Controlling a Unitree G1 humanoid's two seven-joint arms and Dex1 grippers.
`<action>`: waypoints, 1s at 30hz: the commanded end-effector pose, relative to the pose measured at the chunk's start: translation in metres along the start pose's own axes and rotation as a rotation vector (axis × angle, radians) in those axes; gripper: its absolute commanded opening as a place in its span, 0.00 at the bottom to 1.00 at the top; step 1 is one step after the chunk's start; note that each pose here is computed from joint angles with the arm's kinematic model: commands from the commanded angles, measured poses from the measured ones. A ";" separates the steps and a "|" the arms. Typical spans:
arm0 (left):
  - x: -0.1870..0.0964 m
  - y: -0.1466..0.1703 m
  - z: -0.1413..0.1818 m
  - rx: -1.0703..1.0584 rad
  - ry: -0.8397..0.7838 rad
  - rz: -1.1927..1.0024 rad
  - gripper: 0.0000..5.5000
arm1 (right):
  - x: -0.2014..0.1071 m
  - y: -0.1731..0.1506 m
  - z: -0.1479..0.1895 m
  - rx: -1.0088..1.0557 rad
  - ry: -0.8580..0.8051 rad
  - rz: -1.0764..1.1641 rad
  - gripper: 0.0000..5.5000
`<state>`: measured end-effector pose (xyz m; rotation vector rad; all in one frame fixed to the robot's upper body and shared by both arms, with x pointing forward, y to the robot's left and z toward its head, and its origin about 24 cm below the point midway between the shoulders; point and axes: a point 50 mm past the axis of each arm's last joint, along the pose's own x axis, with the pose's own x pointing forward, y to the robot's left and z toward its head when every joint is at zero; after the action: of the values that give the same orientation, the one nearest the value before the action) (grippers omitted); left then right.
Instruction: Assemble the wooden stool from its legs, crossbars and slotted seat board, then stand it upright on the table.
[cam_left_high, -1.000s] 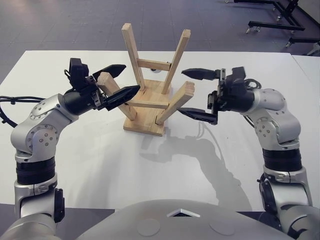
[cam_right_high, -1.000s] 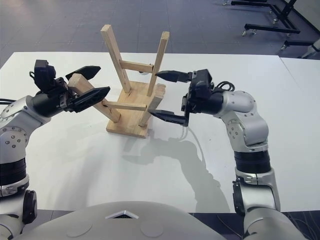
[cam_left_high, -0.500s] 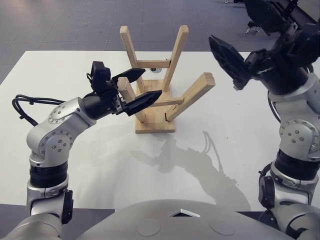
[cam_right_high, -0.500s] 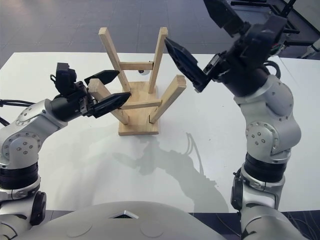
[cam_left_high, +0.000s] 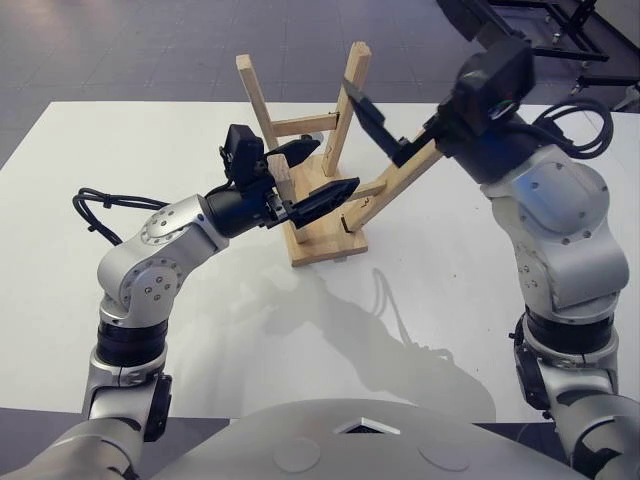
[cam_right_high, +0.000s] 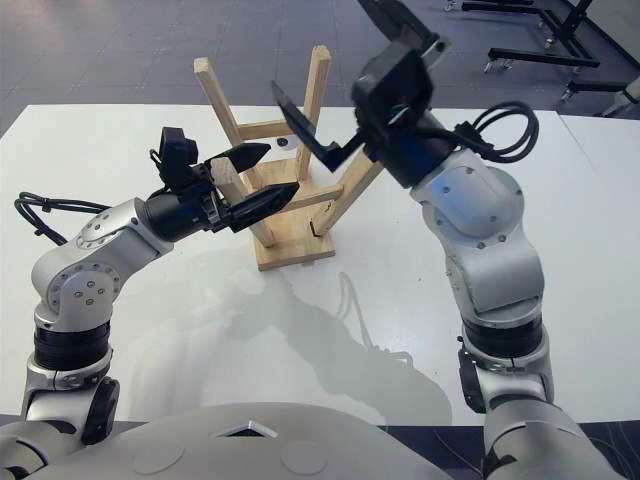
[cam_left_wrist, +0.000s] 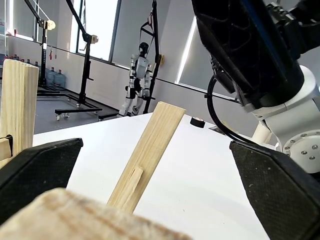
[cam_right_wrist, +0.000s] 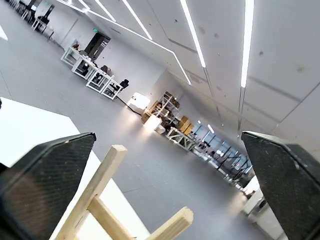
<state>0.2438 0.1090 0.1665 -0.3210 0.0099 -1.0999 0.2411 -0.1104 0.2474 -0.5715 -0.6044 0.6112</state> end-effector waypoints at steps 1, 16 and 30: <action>0.008 0.002 0.000 -0.006 0.002 0.025 0.98 | 0.006 0.003 0.003 -0.265 0.023 -0.011 0.98; 0.011 0.003 0.004 0.007 0.019 0.031 0.98 | -0.017 0.025 -0.044 -0.443 0.331 0.016 0.98; 0.012 0.005 0.003 0.010 0.036 0.011 0.98 | -0.038 0.088 -0.091 -0.311 0.556 0.301 0.98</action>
<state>0.2530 0.1026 0.1678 -0.3125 0.0330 -1.0861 0.2492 -0.1032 0.1475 -1.0969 -0.2638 0.4878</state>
